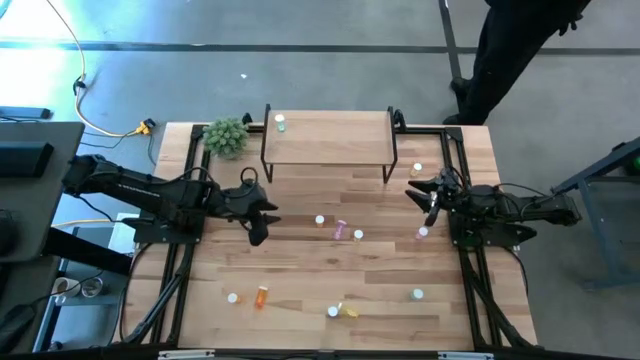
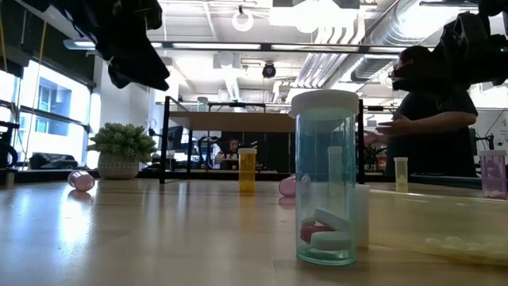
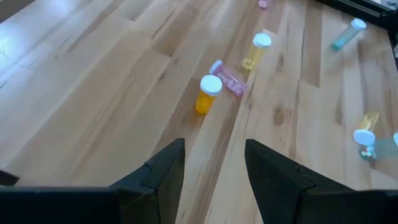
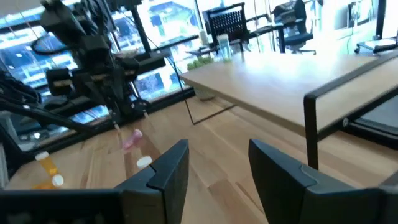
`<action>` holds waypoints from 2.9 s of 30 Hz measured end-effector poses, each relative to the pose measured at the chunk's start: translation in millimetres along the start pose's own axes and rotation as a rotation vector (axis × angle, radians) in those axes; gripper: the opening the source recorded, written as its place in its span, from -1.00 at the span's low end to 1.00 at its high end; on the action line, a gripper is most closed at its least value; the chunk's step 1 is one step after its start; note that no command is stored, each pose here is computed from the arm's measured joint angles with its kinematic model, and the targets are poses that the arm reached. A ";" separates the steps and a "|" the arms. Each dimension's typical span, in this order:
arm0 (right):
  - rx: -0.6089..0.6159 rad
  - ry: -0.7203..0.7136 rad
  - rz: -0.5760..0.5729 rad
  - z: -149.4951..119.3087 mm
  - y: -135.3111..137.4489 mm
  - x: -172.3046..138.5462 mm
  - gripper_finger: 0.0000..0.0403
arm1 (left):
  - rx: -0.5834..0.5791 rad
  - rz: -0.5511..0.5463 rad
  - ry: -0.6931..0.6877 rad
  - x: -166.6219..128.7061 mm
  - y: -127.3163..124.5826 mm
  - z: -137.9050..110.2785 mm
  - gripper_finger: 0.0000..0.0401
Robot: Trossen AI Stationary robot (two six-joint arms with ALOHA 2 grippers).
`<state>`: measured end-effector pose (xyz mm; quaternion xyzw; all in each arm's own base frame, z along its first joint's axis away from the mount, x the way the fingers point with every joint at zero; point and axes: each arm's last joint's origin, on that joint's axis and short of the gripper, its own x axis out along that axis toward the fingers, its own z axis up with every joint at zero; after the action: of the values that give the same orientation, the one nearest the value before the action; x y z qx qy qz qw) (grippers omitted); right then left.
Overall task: Pick and place medicine bottles onto shelf by color
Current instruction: Put the middle yellow pill bottle on the shelf
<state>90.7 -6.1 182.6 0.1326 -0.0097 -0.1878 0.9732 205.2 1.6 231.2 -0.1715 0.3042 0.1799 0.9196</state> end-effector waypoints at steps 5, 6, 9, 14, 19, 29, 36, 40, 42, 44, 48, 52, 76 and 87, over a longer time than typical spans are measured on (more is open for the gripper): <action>0.007 -0.033 0.017 3.5 1.2 -0.1 -0.04 | -0.006 0.007 -0.007 0.8 2.4 1.4 -0.22; 0.012 -0.042 0.017 4.5 1.4 -0.1 -0.01 | -0.002 0.010 -0.011 1.0 3.2 2.1 -0.22; 0.044 -0.096 0.016 9.9 2.3 -0.4 0.04 | 0.012 0.018 -0.024 1.7 5.9 4.4 -0.22; 0.075 -0.152 0.030 15.7 3.5 -1.2 0.05 | 0.047 0.038 -0.029 2.6 10.2 6.4 -0.22; 0.122 -0.153 0.034 15.9 3.6 -1.2 0.05 | 0.096 0.043 -0.029 3.0 12.4 7.6 -0.22; 0.187 -0.156 0.058 17.3 6.1 1.8 0.05 | 0.135 0.038 -0.024 3.2 12.4 7.4 -0.21; 0.166 -0.088 0.083 26.4 13.1 7.8 0.05 | 0.119 0.050 -0.025 3.2 12.8 7.2 -0.05; 0.043 -0.012 0.084 42.5 20.5 11.5 0.05 | 0.113 0.048 -0.024 3.2 12.8 7.1 0.02; -0.005 0.044 0.075 48.9 23.8 14.0 0.05 | 0.108 0.047 -0.024 3.2 12.8 7.1 0.03; -0.052 0.105 0.076 53.1 27.0 16.9 0.05 | 0.108 0.045 -0.023 3.3 12.7 7.1 0.03; -0.135 0.238 0.121 50.8 33.1 25.8 0.05 | 0.106 0.045 -0.024 3.3 12.7 7.1 0.01; -0.172 0.336 0.183 42.8 39.0 36.7 0.05 | 0.105 0.044 -0.026 3.3 12.6 7.4 0.01; -0.281 0.479 0.362 -8.2 63.7 102.3 0.05 | 0.089 0.034 -0.028 3.3 12.1 7.7 0.01; -0.298 0.547 0.400 -35.9 66.2 119.8 0.05 | 0.089 0.034 -0.028 3.3 12.2 7.7 0.01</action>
<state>228.5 18.1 161.6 0.0304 0.2523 0.0489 0.9659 206.2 16.3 232.4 -0.1227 0.3019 0.1843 0.9273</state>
